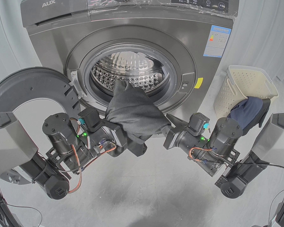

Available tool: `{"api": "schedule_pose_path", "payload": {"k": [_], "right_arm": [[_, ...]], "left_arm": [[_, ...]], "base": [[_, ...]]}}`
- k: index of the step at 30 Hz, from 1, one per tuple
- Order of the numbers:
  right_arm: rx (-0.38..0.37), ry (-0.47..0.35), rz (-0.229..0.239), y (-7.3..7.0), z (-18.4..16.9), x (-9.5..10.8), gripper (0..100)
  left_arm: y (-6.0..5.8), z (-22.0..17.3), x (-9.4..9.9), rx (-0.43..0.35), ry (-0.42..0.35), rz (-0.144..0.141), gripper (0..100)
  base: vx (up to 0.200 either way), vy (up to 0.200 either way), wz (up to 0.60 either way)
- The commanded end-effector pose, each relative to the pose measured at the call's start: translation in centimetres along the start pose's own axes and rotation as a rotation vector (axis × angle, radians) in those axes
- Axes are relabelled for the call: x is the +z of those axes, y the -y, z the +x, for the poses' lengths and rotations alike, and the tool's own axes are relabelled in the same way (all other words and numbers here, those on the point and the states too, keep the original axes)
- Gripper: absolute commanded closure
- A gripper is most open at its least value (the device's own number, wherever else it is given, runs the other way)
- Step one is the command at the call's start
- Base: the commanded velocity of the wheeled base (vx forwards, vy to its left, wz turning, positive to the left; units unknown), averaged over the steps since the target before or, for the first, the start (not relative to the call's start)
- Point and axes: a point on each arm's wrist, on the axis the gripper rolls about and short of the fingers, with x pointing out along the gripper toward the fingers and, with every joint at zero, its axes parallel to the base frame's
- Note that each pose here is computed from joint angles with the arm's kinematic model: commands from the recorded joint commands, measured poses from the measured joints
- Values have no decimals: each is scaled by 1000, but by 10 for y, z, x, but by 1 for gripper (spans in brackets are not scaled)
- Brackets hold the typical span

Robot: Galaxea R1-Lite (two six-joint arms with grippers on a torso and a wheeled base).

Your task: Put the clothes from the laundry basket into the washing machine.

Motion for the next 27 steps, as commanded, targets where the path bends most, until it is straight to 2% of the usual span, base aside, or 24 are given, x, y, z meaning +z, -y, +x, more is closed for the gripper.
{"api": "schedule_pose_path", "payload": {"k": [1,6,12,16,22,24,25,27], "right_arm": [[67,-24,-11,-14,-18,6,0],[185,-80,-48,-22,-63,18,0],[246,-68,-42,-18,-101,37,0],[278,-72,-45,-16,-115,42,0],[261,-65,-40,-13,-116,44,0],[237,-50,-44,-10,-115,47,0],[198,-36,-52,-3,-113,50,0],[184,-36,-57,1,-113,50,0]], "left_arm": [[8,-15,10,-11,7,6,100],[11,-40,15,-2,-21,3,100],[15,-65,25,-2,-21,0,100],[16,-67,25,-5,-22,6,100],[14,-70,22,9,-38,-4,100],[14,-71,22,8,-40,-4,100],[14,-70,20,6,-46,-5,100],[15,-70,19,5,-49,-6,100]], "base": [[0,0,0],[0,0,0],[0,0,0],[0,0,0],[0,0,0],[0,0,0],[0,0,0],[0,0,0]]}}
